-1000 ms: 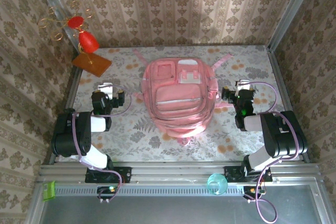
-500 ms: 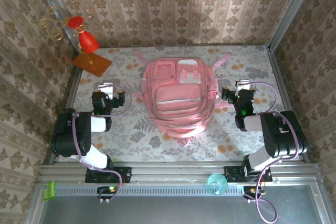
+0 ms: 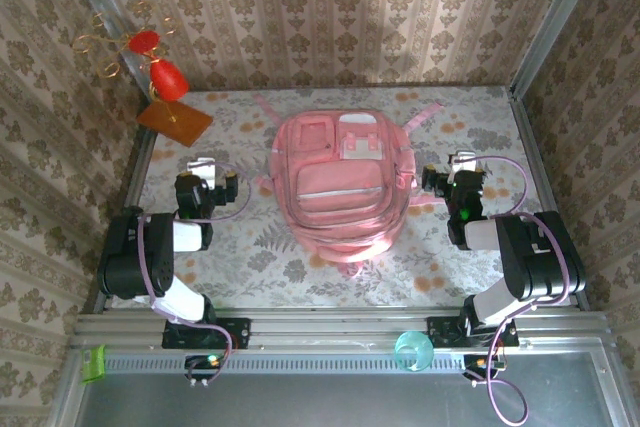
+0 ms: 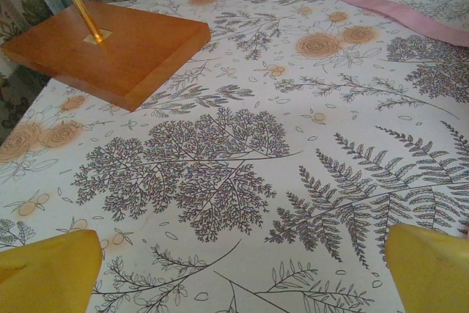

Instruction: Pack the student bag

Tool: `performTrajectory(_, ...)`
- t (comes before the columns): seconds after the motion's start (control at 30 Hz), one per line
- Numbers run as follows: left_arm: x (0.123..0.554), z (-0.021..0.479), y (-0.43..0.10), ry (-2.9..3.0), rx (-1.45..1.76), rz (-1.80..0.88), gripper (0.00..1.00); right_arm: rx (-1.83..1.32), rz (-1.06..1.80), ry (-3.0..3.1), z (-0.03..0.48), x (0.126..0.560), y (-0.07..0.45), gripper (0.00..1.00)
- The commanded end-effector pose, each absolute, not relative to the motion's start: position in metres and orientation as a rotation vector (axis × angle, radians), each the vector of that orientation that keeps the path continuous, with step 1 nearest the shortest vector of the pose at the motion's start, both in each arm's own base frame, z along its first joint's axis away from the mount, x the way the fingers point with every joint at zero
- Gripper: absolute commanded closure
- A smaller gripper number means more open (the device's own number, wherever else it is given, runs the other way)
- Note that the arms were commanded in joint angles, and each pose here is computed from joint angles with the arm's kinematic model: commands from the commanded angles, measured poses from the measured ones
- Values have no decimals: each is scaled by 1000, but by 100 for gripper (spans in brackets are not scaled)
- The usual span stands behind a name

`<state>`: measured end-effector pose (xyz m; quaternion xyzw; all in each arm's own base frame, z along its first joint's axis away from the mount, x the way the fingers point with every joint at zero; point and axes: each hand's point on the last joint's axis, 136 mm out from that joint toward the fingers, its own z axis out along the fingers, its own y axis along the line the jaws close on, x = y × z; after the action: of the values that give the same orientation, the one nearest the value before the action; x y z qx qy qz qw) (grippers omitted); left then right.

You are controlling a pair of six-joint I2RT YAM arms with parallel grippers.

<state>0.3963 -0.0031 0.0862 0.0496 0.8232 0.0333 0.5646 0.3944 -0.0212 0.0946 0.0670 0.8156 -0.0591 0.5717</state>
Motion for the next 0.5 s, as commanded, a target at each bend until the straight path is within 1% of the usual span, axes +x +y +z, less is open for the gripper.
performTrajectory(0.0, 401, 95, -6, 1909, 115, 61, 0, 154, -134, 1902, 99, 397, -19, 0)
performTrajectory(0.47, 401, 95, -6, 1909, 114, 62, 0, 152, -135, 1901, 100, 397, -19, 0)
